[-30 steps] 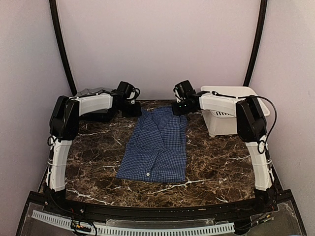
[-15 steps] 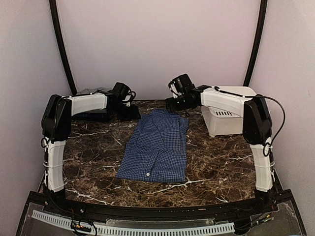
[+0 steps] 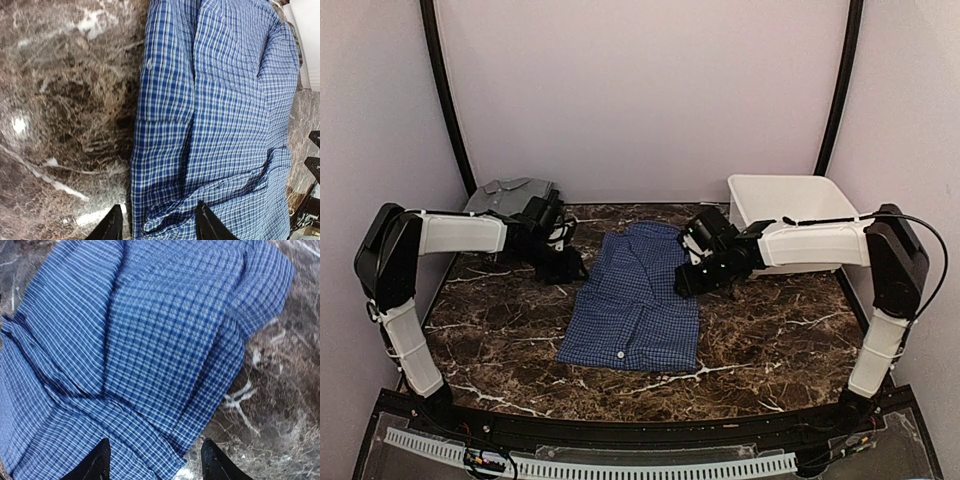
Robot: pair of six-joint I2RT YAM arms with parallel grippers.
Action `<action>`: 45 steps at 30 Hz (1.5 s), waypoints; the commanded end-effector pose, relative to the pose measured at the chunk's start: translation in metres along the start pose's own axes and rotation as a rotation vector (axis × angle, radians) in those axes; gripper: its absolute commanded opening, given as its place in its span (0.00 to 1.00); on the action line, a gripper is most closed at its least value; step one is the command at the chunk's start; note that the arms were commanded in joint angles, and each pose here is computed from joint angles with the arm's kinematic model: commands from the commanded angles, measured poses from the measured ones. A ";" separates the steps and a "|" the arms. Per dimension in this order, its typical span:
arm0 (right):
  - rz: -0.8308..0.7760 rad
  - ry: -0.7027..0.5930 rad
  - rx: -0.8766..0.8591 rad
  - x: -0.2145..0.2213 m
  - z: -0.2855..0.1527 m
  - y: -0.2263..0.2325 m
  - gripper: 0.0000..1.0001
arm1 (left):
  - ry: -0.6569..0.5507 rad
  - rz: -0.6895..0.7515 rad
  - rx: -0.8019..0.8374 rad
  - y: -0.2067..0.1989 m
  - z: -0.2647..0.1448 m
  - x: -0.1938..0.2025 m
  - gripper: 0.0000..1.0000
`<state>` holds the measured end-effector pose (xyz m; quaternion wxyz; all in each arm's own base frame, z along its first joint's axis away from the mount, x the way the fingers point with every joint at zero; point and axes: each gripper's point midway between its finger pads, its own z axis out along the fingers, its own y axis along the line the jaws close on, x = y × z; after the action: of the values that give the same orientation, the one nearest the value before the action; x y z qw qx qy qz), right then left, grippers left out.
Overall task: Fold and stack the long sleeve shirts
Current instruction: Flatten out the crumpled shirt at the center of the board.
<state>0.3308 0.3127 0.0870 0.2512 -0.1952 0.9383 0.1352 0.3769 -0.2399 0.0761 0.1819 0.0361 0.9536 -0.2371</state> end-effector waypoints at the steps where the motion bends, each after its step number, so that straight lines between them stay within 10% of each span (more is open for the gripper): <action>1: 0.092 0.008 -0.029 0.017 0.002 0.000 0.58 | 0.010 0.026 0.065 -0.013 -0.008 0.013 0.48; 45: 0.163 0.098 -0.018 0.065 0.026 -0.003 0.20 | 0.106 0.112 0.025 -0.026 0.005 0.036 0.00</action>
<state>0.2944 0.2934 0.0249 0.1836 -0.1208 0.9639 0.1504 0.3411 -0.2595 0.0463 0.1287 0.0852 0.9613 -0.2284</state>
